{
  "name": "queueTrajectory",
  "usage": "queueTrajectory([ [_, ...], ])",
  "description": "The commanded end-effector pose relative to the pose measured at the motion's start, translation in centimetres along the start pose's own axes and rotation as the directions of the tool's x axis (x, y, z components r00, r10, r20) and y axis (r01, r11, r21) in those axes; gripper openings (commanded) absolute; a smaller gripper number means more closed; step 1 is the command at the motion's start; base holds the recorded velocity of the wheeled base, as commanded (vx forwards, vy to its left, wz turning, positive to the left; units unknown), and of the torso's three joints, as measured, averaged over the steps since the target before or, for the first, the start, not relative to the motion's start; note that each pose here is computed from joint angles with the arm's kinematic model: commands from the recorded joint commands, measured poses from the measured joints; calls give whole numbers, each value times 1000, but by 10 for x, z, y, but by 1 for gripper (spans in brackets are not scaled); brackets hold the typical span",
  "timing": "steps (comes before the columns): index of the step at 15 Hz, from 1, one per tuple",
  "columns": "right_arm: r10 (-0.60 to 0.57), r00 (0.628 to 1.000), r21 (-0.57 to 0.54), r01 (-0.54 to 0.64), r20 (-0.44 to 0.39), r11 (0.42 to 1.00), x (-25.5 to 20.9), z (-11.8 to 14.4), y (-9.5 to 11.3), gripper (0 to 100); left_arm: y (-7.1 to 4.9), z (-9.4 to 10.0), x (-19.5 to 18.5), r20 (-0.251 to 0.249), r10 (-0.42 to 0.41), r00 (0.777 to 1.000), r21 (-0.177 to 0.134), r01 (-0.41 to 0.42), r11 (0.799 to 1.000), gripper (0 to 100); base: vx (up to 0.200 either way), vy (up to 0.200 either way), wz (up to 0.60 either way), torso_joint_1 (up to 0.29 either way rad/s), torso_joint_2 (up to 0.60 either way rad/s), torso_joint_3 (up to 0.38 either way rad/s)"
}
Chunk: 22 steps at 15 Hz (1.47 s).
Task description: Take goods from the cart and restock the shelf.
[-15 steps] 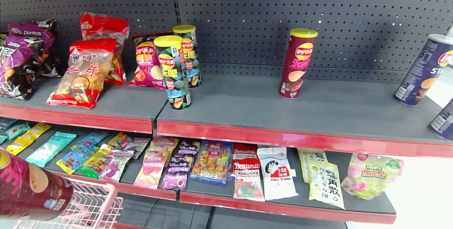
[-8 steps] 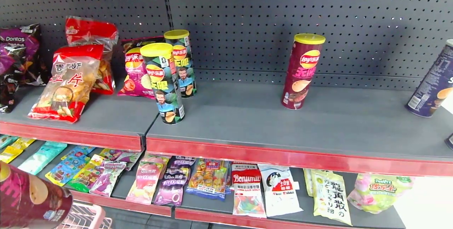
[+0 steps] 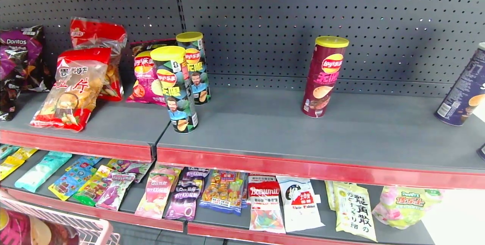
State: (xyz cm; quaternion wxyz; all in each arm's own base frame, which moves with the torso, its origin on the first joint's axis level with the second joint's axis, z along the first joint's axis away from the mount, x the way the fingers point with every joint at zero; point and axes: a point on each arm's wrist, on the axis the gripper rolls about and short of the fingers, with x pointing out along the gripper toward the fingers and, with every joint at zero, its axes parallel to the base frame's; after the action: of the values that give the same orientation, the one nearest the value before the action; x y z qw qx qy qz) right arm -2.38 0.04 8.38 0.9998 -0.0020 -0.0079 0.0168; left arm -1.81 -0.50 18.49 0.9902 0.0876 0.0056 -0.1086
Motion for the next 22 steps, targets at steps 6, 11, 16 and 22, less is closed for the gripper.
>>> queueTrajectory([
  [6,243,946,62,-236,-216,970,163,170,15,100,10,30,22,-50,-18,999,-82,14,997,0,0,0,0,0,0,0],
  [11,333,918,24,-336,-214,942,289,141,47,100,10,37,16,-7,-25,1000,-118,24,993,0,0,0,0,0,0,0],
  [16,364,911,1,-371,-194,929,343,143,74,100,9,37,13,6,-31,1000,-115,31,993,0,0,0,0,0,0,0],
  [22,342,921,-11,-350,-188,937,363,140,76,100,9,34,15,-7,-35,999,-117,34,993,0,0,0,0,0,0,0],
])
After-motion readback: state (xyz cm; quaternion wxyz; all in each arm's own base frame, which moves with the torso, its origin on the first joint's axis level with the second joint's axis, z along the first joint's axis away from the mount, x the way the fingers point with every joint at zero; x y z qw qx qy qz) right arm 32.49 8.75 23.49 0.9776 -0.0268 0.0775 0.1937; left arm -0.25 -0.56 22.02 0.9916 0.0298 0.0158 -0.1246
